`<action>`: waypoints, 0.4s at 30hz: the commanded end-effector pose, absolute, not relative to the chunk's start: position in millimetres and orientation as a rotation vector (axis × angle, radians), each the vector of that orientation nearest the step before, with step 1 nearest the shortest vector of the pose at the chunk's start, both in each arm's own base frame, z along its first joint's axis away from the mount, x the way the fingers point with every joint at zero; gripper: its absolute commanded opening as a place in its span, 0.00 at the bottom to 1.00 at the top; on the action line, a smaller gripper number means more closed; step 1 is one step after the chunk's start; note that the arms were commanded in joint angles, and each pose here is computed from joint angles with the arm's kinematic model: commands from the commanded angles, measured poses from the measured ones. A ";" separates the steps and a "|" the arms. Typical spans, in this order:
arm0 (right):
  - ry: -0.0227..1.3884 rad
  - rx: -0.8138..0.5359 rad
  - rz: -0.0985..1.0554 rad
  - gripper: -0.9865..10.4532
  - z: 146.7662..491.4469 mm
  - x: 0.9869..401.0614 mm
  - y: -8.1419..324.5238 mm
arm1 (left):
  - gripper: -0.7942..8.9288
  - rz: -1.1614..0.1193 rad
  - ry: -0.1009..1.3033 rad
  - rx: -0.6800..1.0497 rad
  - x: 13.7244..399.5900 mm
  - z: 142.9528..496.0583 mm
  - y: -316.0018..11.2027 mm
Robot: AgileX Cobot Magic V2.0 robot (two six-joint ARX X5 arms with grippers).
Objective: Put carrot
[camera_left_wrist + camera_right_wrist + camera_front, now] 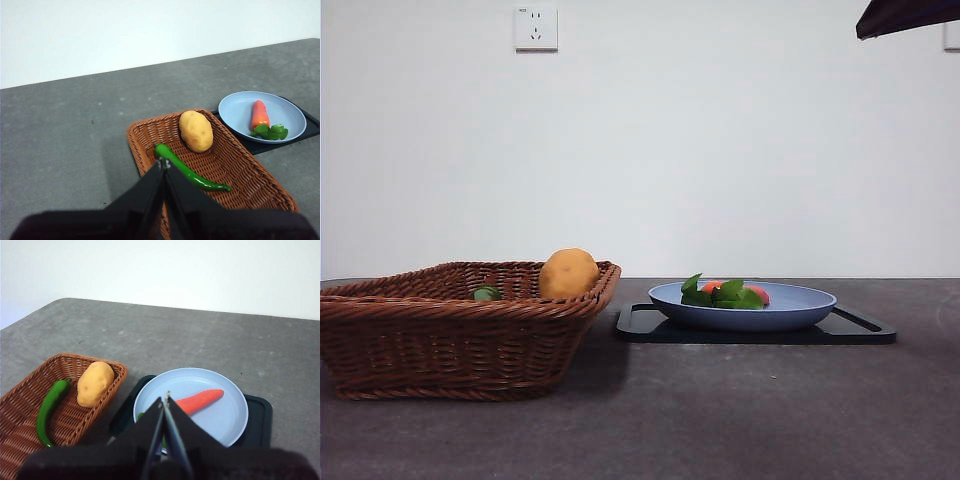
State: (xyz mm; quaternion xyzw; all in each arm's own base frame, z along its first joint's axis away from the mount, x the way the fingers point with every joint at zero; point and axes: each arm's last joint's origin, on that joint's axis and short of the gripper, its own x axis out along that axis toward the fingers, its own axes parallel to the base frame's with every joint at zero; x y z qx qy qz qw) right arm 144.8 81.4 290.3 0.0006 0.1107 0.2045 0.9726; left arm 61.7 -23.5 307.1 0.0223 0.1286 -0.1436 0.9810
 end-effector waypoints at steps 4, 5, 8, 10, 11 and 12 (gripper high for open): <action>0.210 0.019 0.413 0.09 293.7 145.1 82.5 | 0.09 -0.287 0.244 0.034 60.8 310.3 -23.1; 0.210 0.019 0.413 0.09 293.7 145.1 82.5 | 0.09 -0.287 0.244 0.034 60.8 310.3 -23.1; 0.210 0.019 0.414 0.09 293.7 145.1 82.6 | 0.09 -0.287 0.245 0.037 60.8 310.0 -23.1; 0.210 0.019 0.414 0.09 293.7 145.1 82.6 | 0.09 -0.280 0.236 0.076 55.9 309.2 -20.4; 0.210 0.019 0.413 0.09 293.7 145.1 82.6 | 0.09 -0.246 0.224 0.115 52.7 308.7 -17.4; 0.210 0.019 0.413 0.09 293.7 145.1 82.6 | 0.09 -0.214 0.218 0.124 49.9 307.7 -14.7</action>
